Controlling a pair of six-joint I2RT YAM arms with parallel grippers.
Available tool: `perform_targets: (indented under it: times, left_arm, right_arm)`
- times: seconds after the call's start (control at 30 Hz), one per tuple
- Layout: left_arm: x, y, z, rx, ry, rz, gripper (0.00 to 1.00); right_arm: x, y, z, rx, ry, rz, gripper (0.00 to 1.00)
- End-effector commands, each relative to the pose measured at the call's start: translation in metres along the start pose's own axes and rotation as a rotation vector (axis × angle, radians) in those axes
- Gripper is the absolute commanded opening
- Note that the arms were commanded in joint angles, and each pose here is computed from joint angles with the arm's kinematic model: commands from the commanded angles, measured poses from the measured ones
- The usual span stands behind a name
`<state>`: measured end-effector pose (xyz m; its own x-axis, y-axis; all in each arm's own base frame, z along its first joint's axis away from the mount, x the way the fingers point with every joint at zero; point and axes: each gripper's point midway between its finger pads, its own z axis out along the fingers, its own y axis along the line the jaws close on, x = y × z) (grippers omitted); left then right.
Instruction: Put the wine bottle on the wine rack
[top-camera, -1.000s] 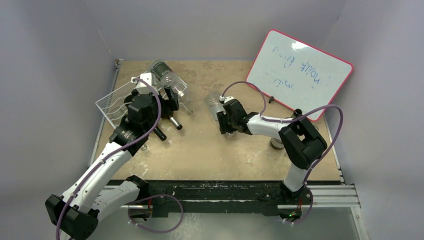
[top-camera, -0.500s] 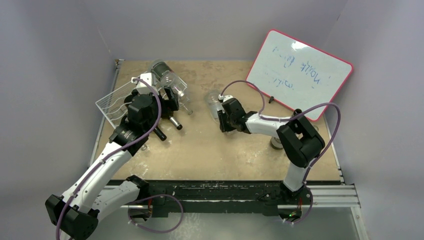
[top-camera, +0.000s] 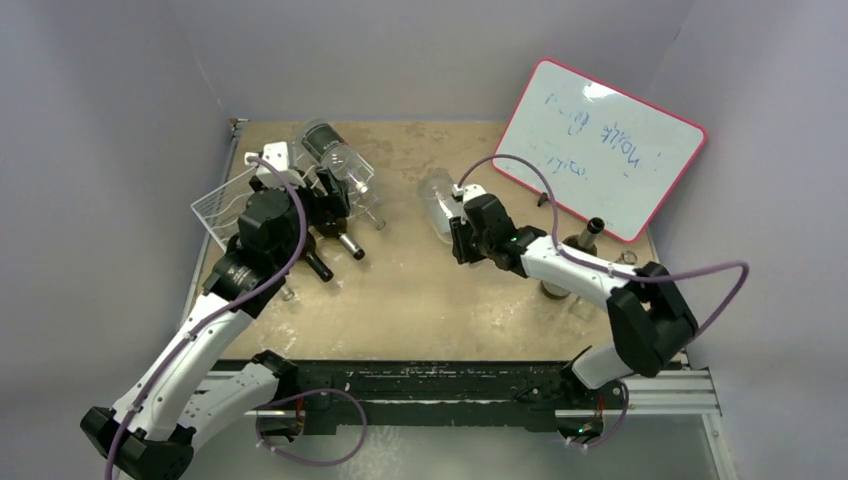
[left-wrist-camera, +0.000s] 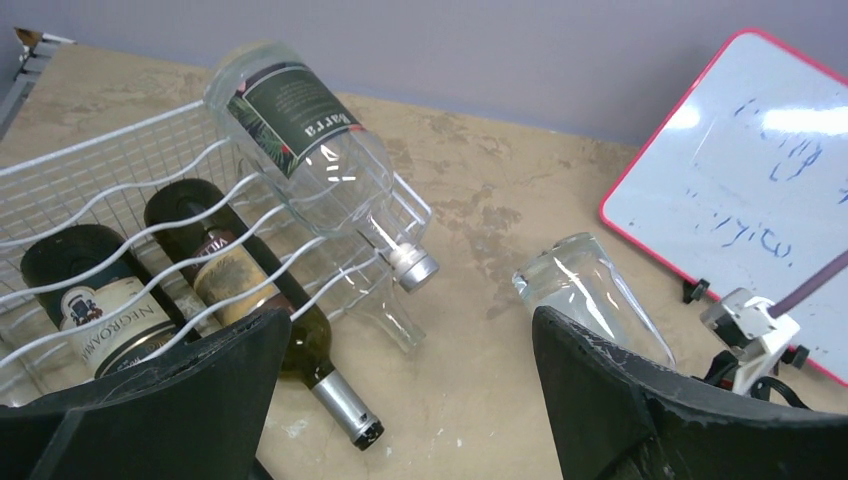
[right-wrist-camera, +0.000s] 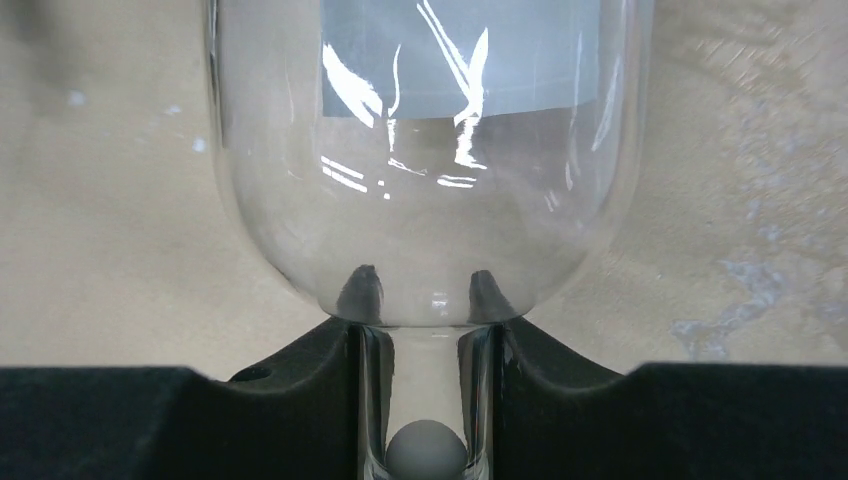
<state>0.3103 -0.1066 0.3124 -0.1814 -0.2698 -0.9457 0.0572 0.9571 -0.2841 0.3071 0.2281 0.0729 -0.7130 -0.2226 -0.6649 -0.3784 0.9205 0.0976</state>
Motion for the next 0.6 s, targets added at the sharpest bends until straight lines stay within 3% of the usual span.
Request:
perform_targets:
  times: [0.0, 0.27, 0.57]
  left_arm:
    - [-0.053, -0.005, -0.019, 0.016, -0.127, -0.027, 0.92]
    - [-0.093, -0.001, -0.045, 0.011, -0.221, -0.036, 0.92]
    - [-0.146, 0.010, -0.088, -0.008, -0.371, -0.063, 0.91]
  right_arm:
    - [-0.124, 0.028, -0.069, -0.128, -0.451, 0.008, 0.00]
    - [-0.166, 0.064, -0.128, -0.201, -0.588, -0.065, 0.00]
    - [-0.214, 0.137, -0.155, -0.324, -0.664, -0.128, 0.00]
